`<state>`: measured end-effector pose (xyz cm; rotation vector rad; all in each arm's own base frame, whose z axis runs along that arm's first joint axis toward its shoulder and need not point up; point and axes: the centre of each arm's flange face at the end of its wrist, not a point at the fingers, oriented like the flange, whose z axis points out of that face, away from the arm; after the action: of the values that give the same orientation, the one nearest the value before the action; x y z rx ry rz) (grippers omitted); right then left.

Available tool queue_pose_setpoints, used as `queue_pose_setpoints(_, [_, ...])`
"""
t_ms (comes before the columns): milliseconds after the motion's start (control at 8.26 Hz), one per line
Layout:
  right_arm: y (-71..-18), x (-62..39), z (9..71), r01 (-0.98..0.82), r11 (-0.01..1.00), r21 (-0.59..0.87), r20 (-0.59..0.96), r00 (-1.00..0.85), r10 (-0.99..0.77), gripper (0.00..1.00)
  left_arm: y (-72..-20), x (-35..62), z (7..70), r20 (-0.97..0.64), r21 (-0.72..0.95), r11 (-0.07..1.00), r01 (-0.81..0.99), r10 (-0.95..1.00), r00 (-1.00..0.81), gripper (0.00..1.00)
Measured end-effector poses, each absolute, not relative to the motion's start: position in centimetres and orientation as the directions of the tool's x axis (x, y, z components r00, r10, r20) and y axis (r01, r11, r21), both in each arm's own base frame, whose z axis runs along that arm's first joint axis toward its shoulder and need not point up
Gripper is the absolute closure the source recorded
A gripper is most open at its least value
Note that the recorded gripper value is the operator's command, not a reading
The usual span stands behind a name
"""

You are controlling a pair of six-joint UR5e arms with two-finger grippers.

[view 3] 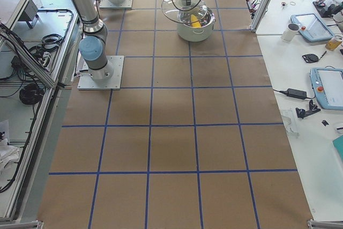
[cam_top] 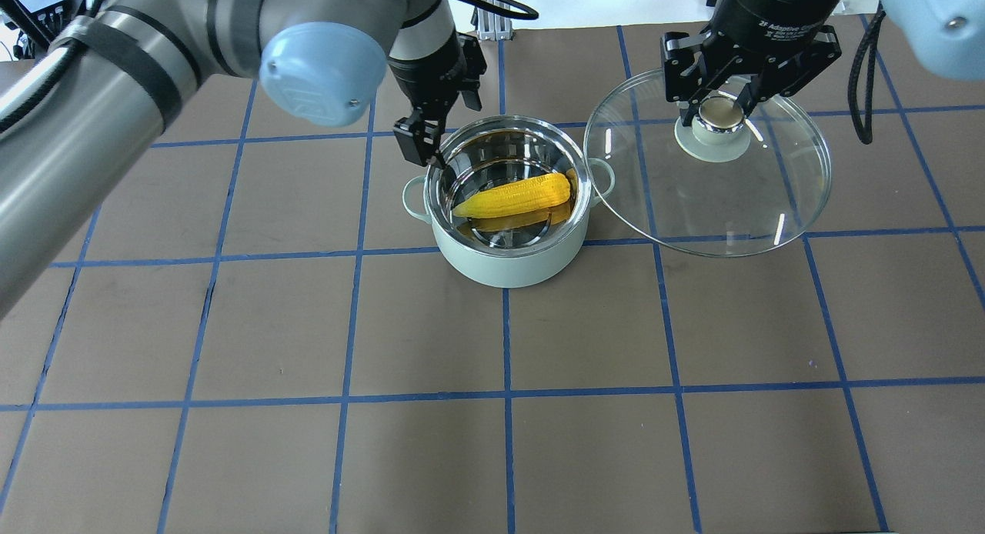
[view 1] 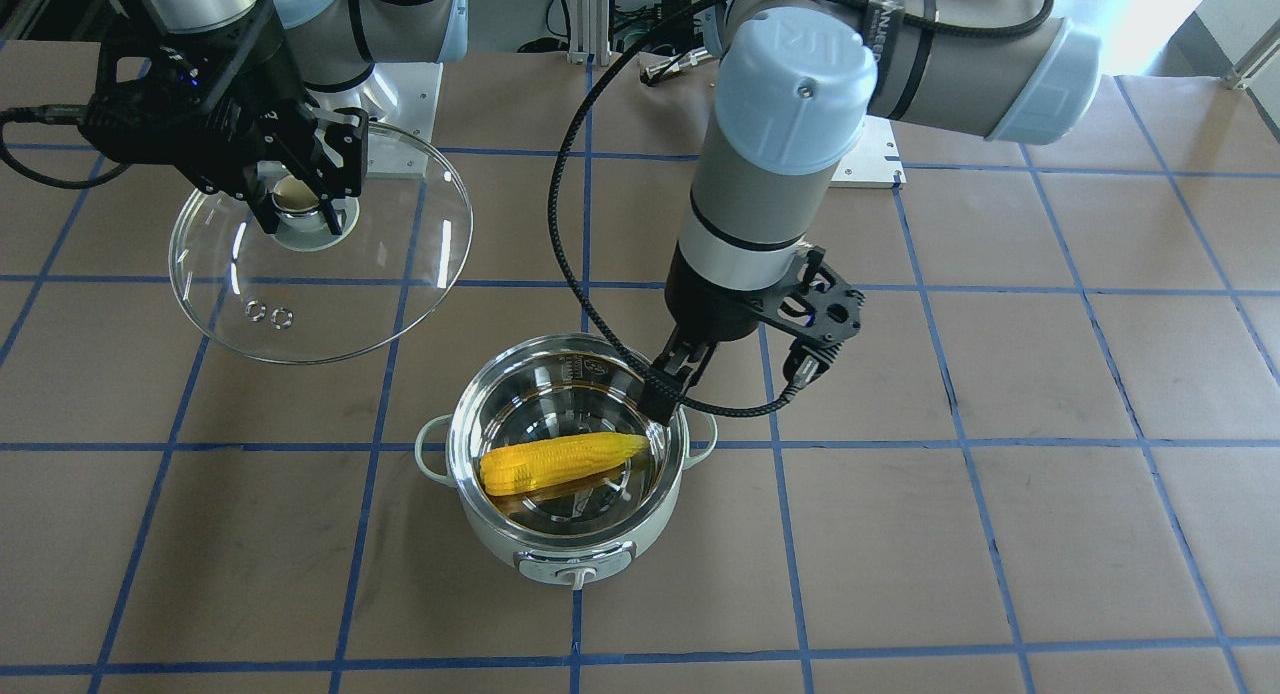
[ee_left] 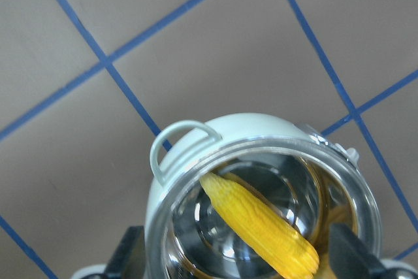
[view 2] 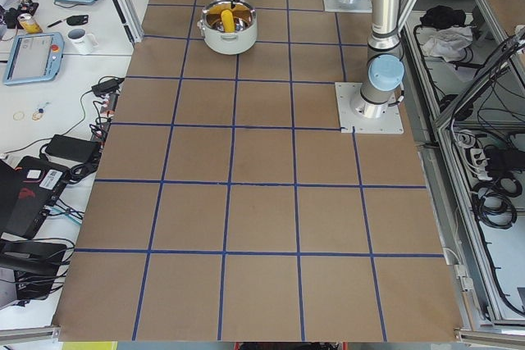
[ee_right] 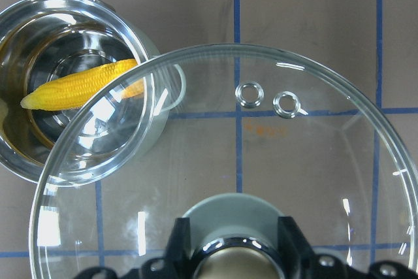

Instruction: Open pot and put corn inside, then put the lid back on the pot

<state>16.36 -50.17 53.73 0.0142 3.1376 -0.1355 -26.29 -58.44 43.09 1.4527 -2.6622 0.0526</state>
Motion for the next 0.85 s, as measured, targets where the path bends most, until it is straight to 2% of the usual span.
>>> queue_pose_setpoints(363, [-53.6,22.1,49.7,-0.009,0.992,-0.129,-0.009,-1.0,-0.011,0.7,-58.0,-18.1,47.9,0.083,-0.066,0.755,-0.652,-0.647,-0.758,0.0])
queue_pose_setpoints(605, [-55.1,27.5,46.3,0.004,0.989,-0.148,-0.017,-1.0,0.002,0.7,-55.3,-14.7,50.6,0.008,-0.033,0.894,-0.447,-0.447,-0.894,0.0])
queue_pose_setpoints(847, [-55.6,32.2,43.7,0.022,0.987,-0.159,-0.03,-0.999,0.018,0.7,-53.3,-13.3,52.8,-0.017,-0.031,0.972,-0.234,-0.235,-0.972,0.0])
